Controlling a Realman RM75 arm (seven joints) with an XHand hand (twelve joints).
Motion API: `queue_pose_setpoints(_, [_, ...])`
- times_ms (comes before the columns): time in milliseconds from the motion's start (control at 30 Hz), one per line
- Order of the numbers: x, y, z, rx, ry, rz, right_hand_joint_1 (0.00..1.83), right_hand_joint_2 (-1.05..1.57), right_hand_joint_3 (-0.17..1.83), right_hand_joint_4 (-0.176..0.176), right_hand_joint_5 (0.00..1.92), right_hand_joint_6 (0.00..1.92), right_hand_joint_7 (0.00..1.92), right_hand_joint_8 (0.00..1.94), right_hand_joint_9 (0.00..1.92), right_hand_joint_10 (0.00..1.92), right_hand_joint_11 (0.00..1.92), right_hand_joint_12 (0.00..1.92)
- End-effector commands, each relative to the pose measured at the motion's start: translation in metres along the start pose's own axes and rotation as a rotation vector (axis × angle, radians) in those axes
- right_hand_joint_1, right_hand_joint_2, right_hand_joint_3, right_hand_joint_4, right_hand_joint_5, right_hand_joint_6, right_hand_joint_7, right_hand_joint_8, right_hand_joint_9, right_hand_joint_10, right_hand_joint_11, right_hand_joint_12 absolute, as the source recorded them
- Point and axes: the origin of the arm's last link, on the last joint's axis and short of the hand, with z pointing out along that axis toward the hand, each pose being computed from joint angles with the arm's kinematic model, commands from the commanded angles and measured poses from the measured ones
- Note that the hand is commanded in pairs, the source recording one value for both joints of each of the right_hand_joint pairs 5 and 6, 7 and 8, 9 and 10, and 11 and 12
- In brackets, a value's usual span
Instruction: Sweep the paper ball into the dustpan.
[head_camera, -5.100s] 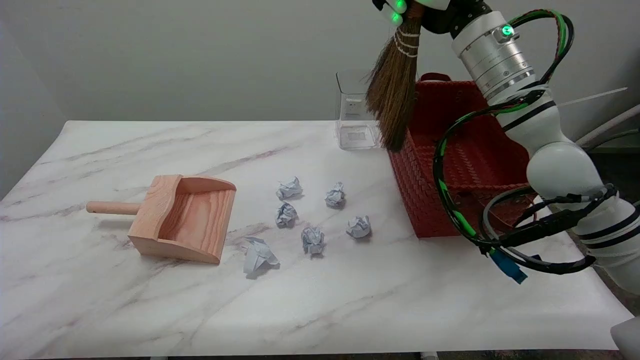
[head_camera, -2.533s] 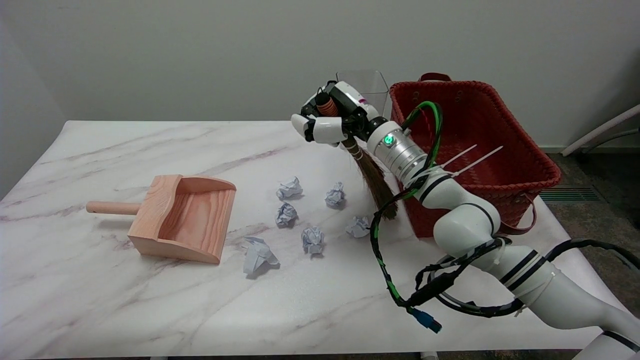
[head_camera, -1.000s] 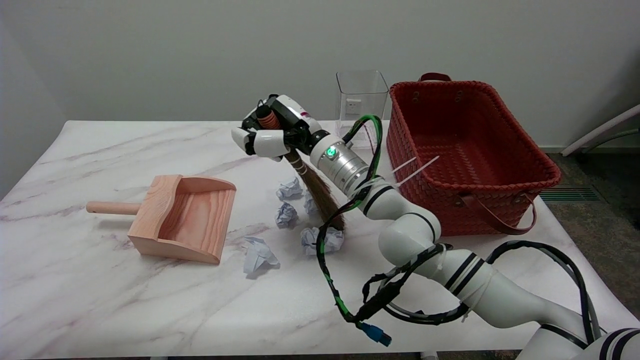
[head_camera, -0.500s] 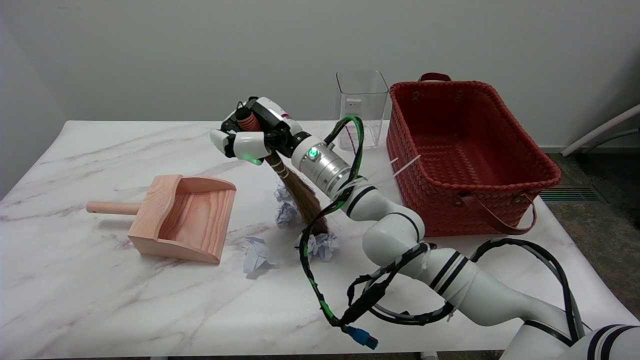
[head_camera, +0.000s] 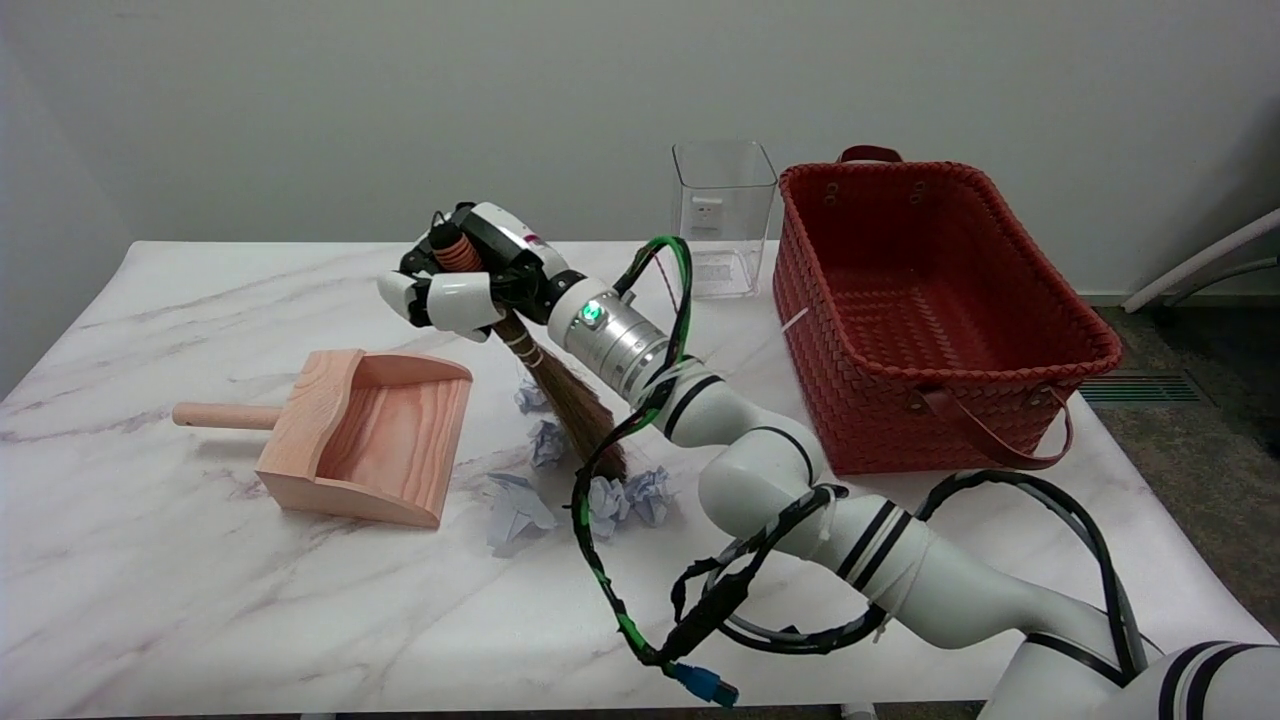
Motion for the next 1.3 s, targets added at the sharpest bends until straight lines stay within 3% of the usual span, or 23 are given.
queue_pose_setpoints(33, [-0.018, -0.017, 0.019, 0.021, -0.056, 0.02, 1.07, 1.21, 1.16, 0.0, 1.92, 1.92, 1.92, 1.92, 1.92, 1.92, 1.84, 1.84])
queue_pose_setpoints(367, [-0.016, -0.033, 0.038, 0.048, -0.065, 0.087, 1.06, 1.22, 1.19, 0.0, 1.92, 1.92, 1.92, 1.92, 1.92, 1.92, 1.84, 1.84])
queue_pose_setpoints(733, [0.01, -0.019, 0.021, 0.031, -0.01, 0.06, 1.05, 1.22, 1.2, 0.0, 1.92, 1.92, 1.92, 1.92, 1.92, 1.92, 1.84, 1.84])
queue_pose_setpoints(1300, [0.099, 0.01, -0.018, -0.058, 0.104, -0.099, 1.05, 1.24, 1.17, 0.0, 1.92, 1.92, 1.92, 1.92, 1.92, 1.92, 1.84, 1.84])
